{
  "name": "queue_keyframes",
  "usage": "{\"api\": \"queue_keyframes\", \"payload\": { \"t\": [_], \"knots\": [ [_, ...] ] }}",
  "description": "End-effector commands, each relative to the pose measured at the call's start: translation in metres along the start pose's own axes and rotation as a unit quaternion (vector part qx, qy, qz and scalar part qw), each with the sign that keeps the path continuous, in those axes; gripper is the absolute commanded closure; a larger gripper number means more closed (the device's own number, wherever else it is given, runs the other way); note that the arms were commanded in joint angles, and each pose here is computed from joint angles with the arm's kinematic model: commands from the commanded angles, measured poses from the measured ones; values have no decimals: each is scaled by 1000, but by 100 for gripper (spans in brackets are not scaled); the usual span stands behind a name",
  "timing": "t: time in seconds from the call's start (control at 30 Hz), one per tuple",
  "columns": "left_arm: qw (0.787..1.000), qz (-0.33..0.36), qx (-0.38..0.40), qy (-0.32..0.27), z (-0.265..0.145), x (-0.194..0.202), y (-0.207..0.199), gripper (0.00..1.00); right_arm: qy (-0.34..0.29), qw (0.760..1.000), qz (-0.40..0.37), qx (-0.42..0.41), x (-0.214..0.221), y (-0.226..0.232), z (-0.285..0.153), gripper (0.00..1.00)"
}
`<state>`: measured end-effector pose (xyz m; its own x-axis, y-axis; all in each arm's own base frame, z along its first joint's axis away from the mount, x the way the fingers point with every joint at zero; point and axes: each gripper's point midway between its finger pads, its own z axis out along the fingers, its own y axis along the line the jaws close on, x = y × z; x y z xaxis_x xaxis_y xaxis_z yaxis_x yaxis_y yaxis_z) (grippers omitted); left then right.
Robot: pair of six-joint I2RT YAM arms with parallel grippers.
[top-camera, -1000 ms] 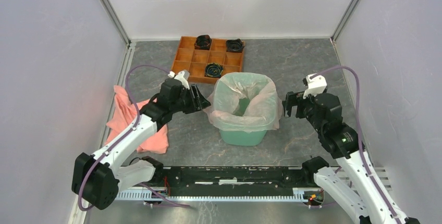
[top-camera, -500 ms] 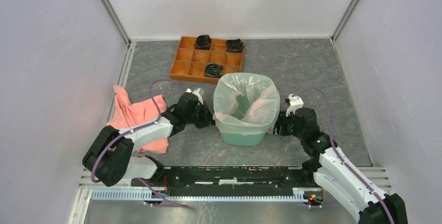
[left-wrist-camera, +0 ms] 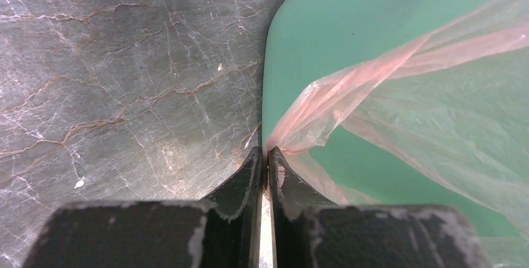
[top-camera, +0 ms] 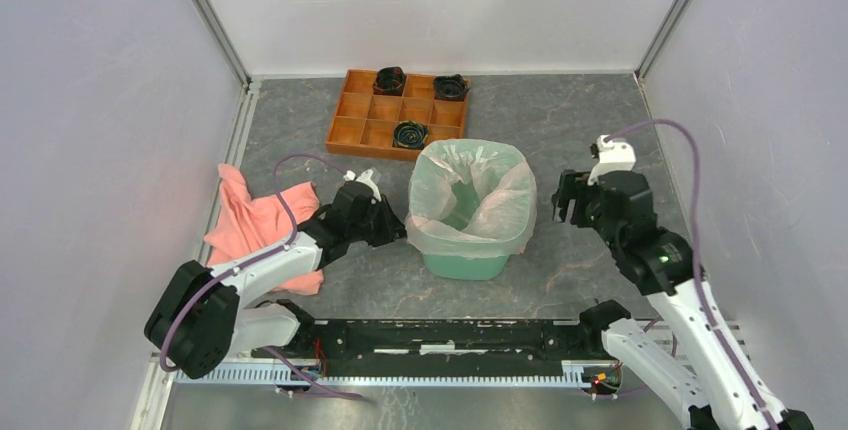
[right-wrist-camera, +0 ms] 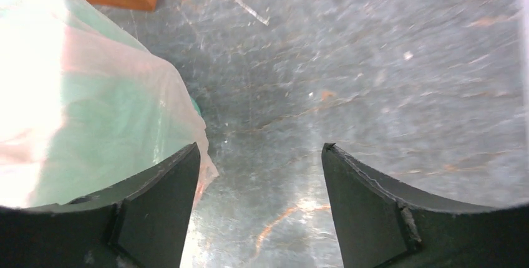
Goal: Put the trash bags into the trash bin
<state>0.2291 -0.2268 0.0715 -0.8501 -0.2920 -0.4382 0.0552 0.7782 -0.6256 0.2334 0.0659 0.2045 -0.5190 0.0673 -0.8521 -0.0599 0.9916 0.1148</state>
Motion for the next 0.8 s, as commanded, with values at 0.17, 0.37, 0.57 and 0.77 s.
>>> {"api": "queue_keyframes", "payload": {
  "t": [0.17, 0.37, 0.57, 0.77],
  "knots": [
    [1000, 8, 7, -5, -4, 0, -3, 86, -43, 945, -173, -276, -92, 95, -69, 23],
    [1000, 9, 13, -16, -8, -3, -7, 83, -4, 882, -210, -423, -66, 186, -74, 32],
    [1000, 10, 16, -20, -9, -5, -10, 83, 105, 916, -280, -266, -9, 166, -6, 46],
    [1000, 12, 17, -18, -10, -3, -10, 83, 184, 917, -353, -32, 37, 85, 45, 58]
  ]
}}
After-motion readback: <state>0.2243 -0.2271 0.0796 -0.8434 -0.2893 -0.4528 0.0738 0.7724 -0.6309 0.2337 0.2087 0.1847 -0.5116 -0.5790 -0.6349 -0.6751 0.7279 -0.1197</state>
